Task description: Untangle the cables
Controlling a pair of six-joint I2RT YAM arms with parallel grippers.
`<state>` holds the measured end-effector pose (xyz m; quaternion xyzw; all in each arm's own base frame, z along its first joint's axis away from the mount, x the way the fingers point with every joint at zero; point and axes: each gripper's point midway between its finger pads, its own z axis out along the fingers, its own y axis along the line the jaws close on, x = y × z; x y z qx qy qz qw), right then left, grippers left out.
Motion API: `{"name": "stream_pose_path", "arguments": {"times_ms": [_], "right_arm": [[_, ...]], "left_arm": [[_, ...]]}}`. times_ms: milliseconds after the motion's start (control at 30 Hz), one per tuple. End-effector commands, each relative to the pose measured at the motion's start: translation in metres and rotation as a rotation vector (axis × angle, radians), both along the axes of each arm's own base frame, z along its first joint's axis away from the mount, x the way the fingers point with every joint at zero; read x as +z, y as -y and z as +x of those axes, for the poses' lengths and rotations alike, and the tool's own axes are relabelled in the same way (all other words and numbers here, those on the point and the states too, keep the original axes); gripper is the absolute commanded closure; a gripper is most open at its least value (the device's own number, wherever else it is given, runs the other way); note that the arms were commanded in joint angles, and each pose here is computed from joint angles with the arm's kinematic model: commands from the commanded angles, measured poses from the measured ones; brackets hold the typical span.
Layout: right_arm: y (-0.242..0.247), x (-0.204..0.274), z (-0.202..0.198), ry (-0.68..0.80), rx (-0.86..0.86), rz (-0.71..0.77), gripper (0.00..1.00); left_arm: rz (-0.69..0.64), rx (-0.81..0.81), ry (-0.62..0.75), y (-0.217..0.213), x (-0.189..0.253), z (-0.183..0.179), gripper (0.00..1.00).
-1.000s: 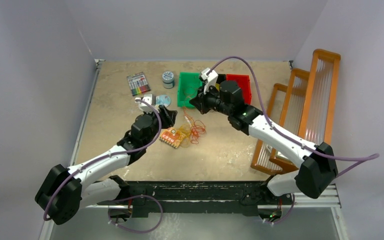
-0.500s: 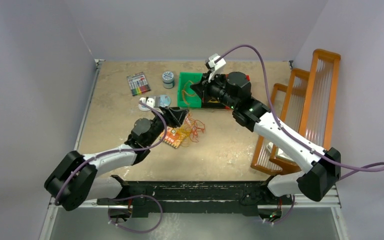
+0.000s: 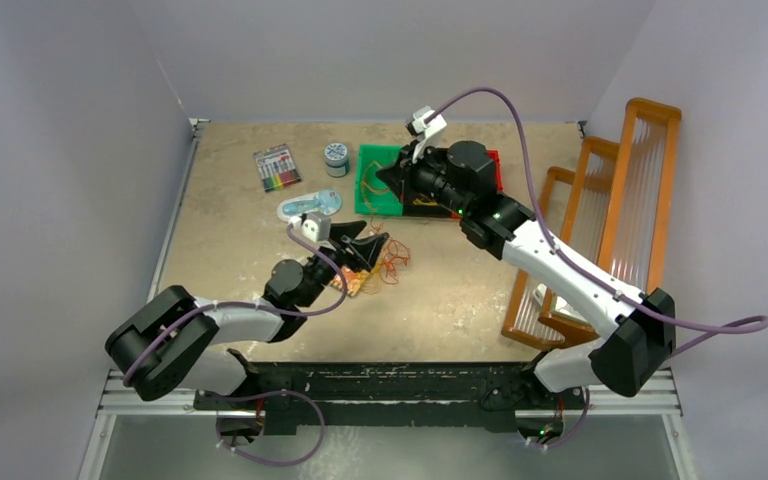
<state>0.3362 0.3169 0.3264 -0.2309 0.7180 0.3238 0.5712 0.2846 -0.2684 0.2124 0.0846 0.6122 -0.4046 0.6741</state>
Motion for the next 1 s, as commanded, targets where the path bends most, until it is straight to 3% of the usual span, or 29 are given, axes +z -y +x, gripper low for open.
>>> {"name": "stream_pose_path", "arguments": {"times_ms": [0, 133, 367, 700, 967], "right_arm": [[-0.007, 0.049, -0.008, 0.087, 0.055, 0.1, 1.0], [-0.011, 0.062, -0.019, 0.111, 0.112, 0.132, 1.0], [-0.006, 0.091, -0.04, 0.206, 0.186, 0.13, 1.0], [0.016, 0.159, -0.072, 0.401, 0.217, 0.165, 1.0], [0.04, 0.201, -0.083, 0.533, 0.152, 0.185, 1.0]], "left_arm": [[-0.016, 0.131, 0.1, -0.009, 0.026, 0.021, 0.34], [-0.027, 0.231, 0.067, -0.016, 0.019, 0.04, 0.34], [-0.023, 0.241, -0.017, 0.0, -0.006, 0.06, 0.46], [-0.018, 0.207, -0.118, 0.01, -0.066, 0.061, 0.47], [-0.02, 0.207, -0.18, 0.005, -0.093, 0.055, 0.56]]}}
